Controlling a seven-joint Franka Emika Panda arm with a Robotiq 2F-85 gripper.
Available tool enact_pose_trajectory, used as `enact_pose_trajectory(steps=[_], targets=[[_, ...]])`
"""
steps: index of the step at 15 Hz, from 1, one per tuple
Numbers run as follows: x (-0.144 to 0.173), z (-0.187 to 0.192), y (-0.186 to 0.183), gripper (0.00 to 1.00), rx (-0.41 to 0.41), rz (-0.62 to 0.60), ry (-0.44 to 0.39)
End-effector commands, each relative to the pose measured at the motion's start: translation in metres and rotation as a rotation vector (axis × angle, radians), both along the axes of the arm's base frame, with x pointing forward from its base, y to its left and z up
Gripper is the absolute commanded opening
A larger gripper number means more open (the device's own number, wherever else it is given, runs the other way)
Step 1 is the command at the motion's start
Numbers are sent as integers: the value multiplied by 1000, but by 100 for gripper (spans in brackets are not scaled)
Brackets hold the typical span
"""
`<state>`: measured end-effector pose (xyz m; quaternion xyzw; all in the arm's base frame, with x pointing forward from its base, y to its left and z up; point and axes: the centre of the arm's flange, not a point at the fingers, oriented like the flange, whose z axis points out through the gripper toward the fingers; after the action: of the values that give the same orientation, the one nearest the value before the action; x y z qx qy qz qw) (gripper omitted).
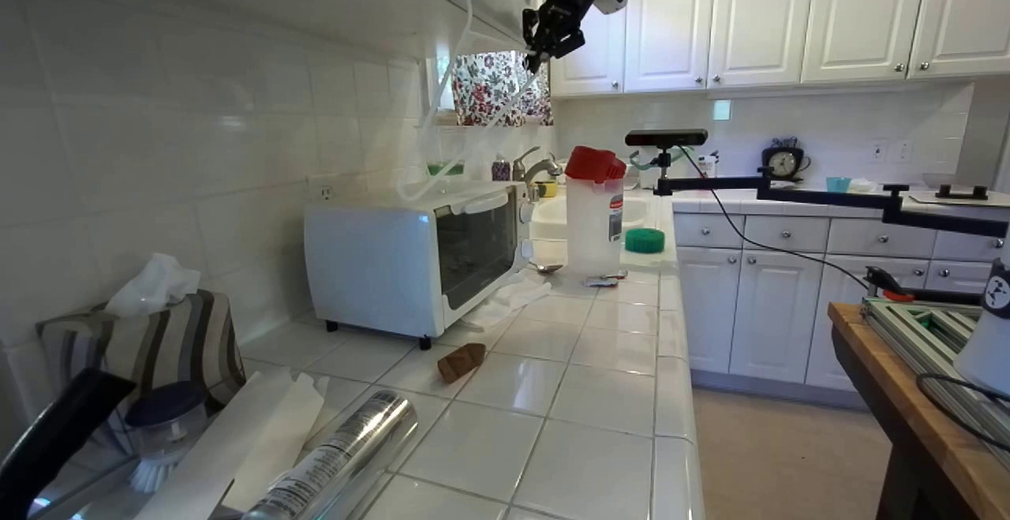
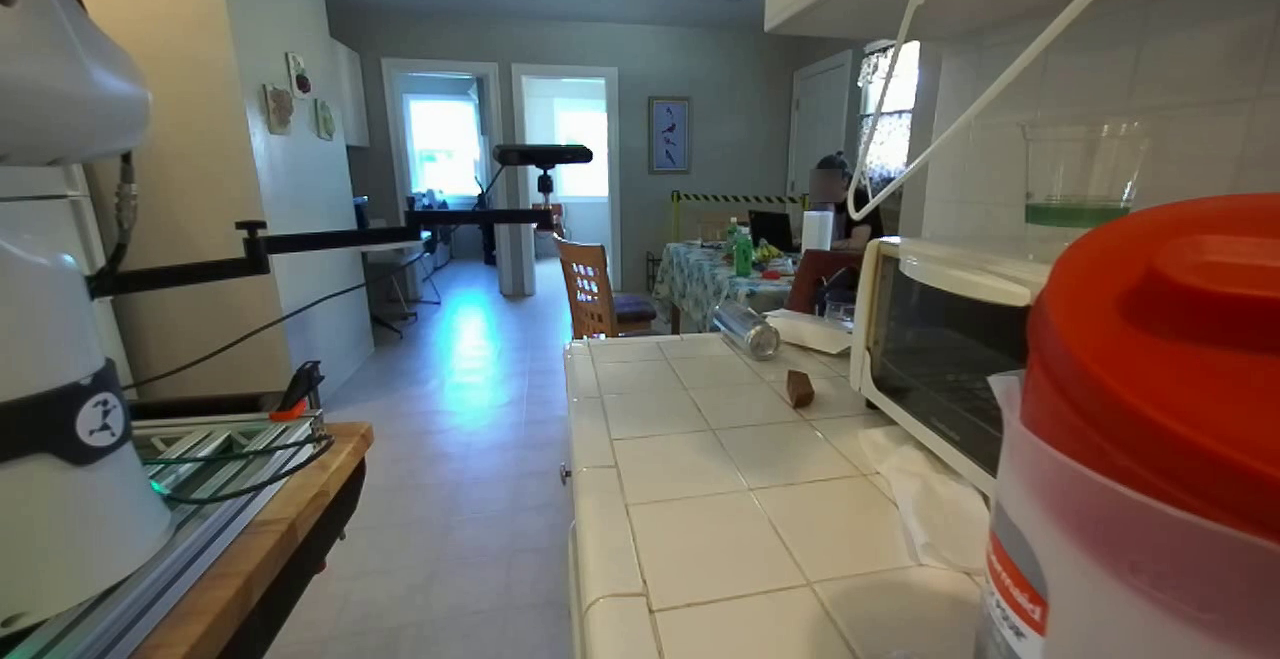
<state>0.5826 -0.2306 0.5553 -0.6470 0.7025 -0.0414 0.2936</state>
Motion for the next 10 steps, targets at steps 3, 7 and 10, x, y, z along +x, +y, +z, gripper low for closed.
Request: enact_pose_trajectory(steps=[3, 7, 10], targets=[[12, -4, -2, 3, -10, 5, 58], [13, -1, -2, 5, -19, 10, 67], [13, 3, -2, 32, -24, -2, 70]])
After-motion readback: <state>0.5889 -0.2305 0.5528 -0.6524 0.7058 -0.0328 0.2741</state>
